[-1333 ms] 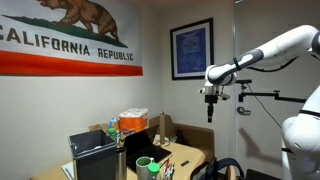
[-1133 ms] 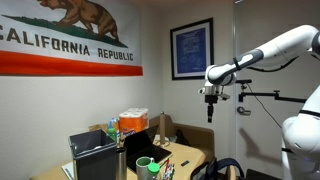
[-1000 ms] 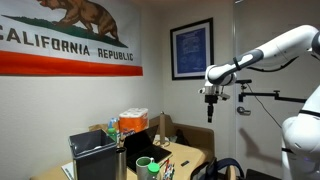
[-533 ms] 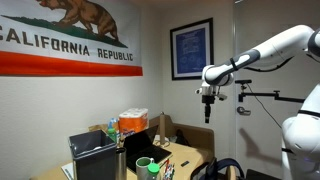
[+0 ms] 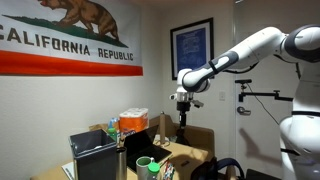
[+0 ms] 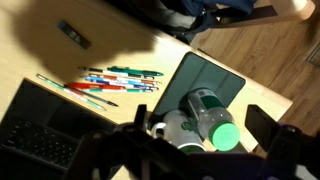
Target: Remove the green lid from the jar
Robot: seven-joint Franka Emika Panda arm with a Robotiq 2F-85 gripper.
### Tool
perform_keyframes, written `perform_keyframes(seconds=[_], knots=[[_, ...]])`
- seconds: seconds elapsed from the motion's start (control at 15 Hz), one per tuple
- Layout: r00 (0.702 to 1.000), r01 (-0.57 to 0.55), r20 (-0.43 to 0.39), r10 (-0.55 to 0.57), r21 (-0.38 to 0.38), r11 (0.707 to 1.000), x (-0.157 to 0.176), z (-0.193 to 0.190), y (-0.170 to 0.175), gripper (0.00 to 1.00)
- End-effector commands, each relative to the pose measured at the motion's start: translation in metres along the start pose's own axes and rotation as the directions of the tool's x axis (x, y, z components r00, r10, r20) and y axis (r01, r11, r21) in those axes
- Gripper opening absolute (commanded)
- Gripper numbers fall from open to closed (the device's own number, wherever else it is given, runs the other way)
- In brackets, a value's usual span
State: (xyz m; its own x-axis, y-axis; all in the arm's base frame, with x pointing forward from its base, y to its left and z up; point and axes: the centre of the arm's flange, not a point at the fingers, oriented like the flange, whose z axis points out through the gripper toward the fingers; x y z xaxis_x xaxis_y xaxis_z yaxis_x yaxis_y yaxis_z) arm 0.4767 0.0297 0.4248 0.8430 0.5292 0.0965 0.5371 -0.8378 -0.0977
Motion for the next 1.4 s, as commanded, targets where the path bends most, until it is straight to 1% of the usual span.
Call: perform_keyframes(seconds=[0.0, 0.2, 0.53, 1.07, 1.33], knots=[[0.998, 0.065, 0.008, -0.065, 0.012, 0.998, 0.065, 0.027, -0.03, 1.0], [0.993, 0.11, 0.029, -0.11, 0.023, 0.994, 0.094, 0.051, -0.056, 1.0], [0.988, 0.146, 0.044, -0.148, 0.042, 0.988, 0.119, 0.09, -0.065, 1.0], [0.982, 0.18, 0.041, -0.183, 0.057, 0.982, 0.144, 0.132, -0.075, 1.0], [0.98, 0.19, 0.053, -0.193, 0.061, 0.98, 0.147, 0.146, -0.08, 1.0]])
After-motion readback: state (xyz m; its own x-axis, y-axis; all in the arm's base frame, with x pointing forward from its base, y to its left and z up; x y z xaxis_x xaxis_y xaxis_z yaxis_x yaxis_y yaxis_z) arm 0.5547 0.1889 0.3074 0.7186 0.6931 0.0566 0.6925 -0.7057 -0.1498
